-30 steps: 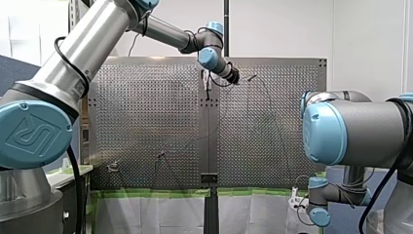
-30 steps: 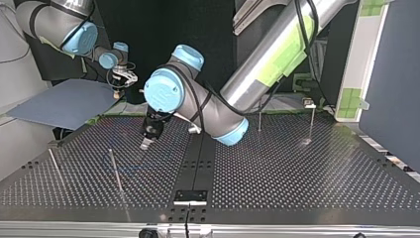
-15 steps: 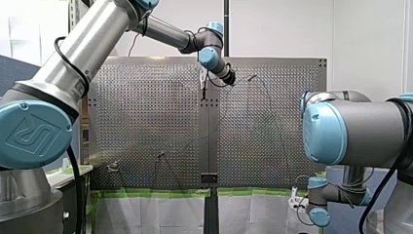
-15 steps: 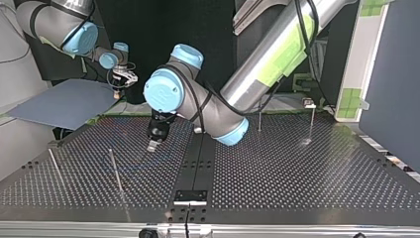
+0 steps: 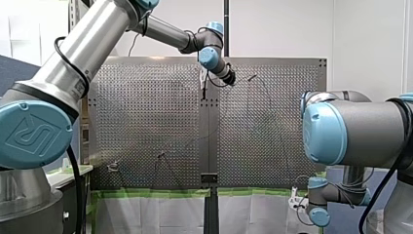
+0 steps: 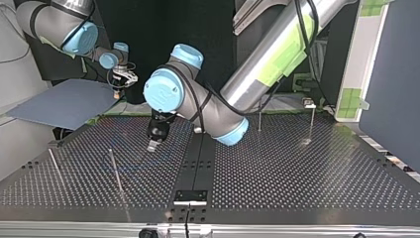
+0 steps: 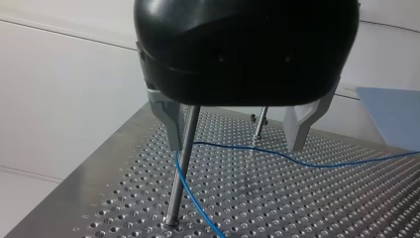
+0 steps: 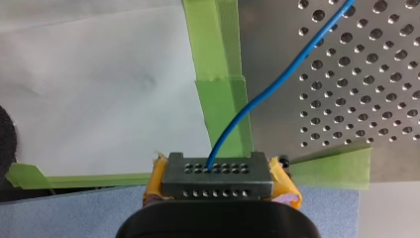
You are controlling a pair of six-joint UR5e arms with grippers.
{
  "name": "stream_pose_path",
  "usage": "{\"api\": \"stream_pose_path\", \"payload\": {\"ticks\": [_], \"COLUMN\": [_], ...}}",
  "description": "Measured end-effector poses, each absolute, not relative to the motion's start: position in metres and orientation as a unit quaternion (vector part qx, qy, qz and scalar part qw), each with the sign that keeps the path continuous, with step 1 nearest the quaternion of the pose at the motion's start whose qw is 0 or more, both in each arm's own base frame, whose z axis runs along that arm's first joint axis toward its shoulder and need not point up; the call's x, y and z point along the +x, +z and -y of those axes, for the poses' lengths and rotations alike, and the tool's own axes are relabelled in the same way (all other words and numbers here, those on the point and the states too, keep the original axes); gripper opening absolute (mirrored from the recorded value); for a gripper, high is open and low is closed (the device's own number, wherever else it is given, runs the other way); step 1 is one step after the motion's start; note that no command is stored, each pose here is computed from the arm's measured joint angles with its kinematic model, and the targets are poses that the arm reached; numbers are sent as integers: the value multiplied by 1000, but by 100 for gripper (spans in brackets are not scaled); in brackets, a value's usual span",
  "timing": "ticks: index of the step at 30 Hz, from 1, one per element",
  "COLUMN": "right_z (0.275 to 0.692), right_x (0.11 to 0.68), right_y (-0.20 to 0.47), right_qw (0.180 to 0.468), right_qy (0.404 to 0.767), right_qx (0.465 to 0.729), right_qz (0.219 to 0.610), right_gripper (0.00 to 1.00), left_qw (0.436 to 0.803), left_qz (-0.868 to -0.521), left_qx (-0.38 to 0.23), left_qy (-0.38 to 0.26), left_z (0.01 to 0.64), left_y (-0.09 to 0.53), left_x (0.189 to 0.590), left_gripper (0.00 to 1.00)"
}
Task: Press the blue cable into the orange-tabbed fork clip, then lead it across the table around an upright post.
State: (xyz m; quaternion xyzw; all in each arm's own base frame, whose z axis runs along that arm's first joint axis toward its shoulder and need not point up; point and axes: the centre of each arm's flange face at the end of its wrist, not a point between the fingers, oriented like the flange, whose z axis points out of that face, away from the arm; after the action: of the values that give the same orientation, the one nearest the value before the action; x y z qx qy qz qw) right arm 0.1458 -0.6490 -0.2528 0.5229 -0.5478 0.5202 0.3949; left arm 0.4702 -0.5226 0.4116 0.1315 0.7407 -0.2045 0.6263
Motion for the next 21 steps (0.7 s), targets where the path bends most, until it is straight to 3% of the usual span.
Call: {"api": "stream_pose_path", "payload": {"ticks": [21], "right_z": [649], "right_x": [145], "right_y": [-253], "right_qw": [395], "right_qy": [520], "right_qx": [523], "right_qz": [548], "right_gripper": [0], "left_qw": [634], "left_qz": [-731], "left_qx": [141], "left_qy": [-208], "left_z": [508], "left_y": [427], "left_x": [459], "left_gripper": [100]}}
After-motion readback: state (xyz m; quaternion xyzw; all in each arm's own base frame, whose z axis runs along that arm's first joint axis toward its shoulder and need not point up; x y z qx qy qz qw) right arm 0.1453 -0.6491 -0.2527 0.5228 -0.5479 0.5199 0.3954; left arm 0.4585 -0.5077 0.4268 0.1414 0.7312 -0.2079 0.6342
